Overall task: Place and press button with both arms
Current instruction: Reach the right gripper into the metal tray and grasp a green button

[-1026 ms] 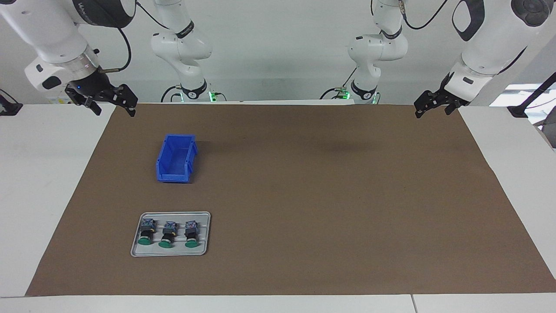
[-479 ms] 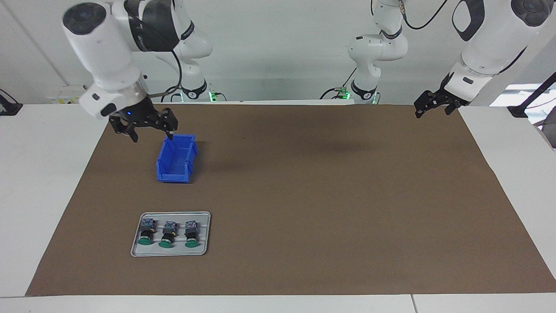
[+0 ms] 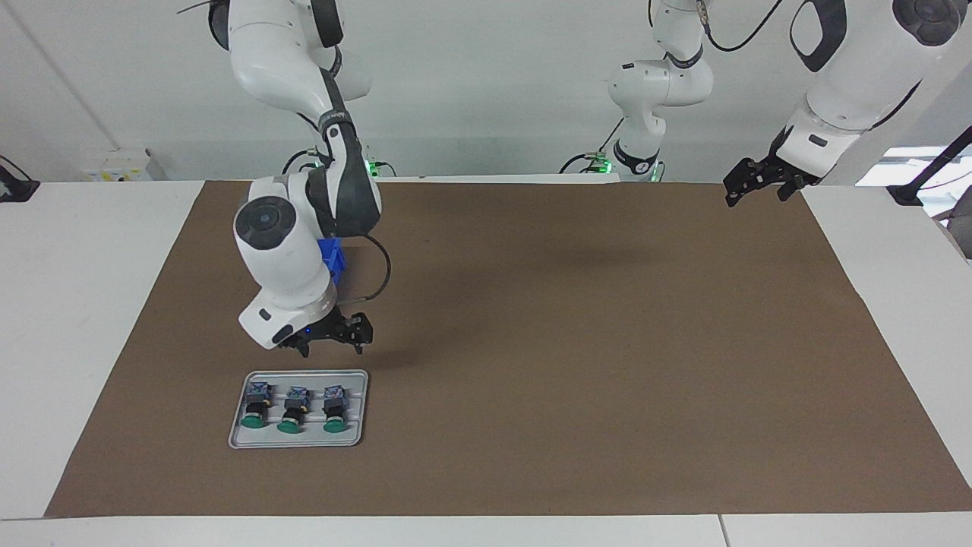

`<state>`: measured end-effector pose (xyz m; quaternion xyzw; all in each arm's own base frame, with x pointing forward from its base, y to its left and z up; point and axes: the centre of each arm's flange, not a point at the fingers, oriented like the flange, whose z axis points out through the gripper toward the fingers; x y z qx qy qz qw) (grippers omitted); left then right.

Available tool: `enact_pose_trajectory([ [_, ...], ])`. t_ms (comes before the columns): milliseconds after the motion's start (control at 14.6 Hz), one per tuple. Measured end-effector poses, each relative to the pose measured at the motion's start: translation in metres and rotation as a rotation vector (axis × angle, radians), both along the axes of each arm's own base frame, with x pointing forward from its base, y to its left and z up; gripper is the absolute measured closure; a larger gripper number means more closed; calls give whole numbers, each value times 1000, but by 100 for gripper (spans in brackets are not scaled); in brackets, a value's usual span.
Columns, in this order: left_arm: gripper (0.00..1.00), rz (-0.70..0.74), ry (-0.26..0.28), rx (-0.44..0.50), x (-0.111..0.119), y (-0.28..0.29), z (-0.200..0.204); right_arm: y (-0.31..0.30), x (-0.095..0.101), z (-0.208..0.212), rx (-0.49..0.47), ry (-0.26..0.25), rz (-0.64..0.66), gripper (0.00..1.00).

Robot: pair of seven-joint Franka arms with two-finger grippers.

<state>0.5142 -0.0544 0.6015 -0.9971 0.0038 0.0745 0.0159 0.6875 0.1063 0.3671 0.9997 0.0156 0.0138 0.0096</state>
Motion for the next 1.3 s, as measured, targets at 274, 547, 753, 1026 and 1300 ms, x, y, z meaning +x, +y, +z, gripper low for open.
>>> enact_pose_trajectory([
  [274, 0, -1, -1, 0, 0, 0, 0, -7, 13, -40, 1, -7, 14, 0],
  [547, 0, -1, -3, 0, 0, -1, 0, -8, 21, -55, 4, -37, 33, 1],
  [753, 0, -1, -3, 0, 0, 0, 0, -7, 25, -63, 5, -40, 36, 10],
  [1026, 0, 0, -3, 0, 0, 0, 0, -8, 27, -65, 4, -46, 47, 15],
  [1300, 0, -1, -4, 0, 0, -1, 0, -11, 32, -65, 7, -83, 67, 19],
])
